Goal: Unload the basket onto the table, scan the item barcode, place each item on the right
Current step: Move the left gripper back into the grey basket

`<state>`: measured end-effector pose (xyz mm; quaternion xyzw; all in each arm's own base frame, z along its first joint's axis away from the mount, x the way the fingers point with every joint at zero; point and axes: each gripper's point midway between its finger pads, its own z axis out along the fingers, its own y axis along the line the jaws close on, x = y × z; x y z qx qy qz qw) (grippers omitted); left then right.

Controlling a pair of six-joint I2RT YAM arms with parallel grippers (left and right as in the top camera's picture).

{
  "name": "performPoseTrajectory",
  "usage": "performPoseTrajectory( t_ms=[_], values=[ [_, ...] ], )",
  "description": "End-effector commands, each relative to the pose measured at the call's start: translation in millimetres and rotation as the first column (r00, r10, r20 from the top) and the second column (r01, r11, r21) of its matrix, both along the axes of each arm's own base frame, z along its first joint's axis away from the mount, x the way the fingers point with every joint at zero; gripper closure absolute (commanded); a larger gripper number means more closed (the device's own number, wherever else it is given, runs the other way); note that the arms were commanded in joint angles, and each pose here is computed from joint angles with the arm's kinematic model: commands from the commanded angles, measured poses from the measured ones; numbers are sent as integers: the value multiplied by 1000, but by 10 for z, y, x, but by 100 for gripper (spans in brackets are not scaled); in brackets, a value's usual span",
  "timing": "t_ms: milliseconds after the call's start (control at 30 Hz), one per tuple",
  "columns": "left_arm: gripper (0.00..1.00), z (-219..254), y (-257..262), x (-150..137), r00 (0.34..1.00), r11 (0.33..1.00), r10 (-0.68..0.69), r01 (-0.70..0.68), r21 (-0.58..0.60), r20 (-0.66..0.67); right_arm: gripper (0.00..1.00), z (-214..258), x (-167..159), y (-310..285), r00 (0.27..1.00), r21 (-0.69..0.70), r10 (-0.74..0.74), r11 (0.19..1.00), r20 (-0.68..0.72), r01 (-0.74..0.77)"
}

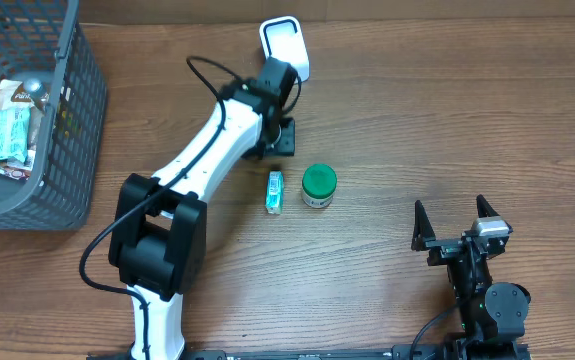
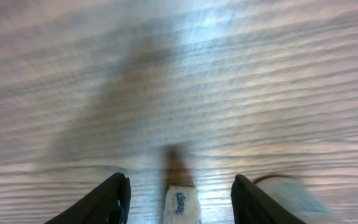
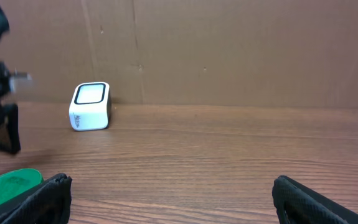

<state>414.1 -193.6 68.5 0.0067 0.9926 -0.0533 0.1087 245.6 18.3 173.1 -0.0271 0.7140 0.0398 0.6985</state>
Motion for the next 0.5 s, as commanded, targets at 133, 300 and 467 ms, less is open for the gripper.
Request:
performPoseTrajectory(
  t_ms=[133,300,467],
  values=[
    [48,1453,512,602,951,991,34,-73,114,308,0,-28,1,8,1000,-1,3,1000,0,-3],
    [37,2504,1106,795,841,965,123,-226,135,527,0,-28,1,8,1000,-1,3,1000,0,-3],
    [12,3368,1816,806,695,937,179,-335,95,696,0,-28,1,8,1000,-1,2,1000,0,-2]
  ],
)
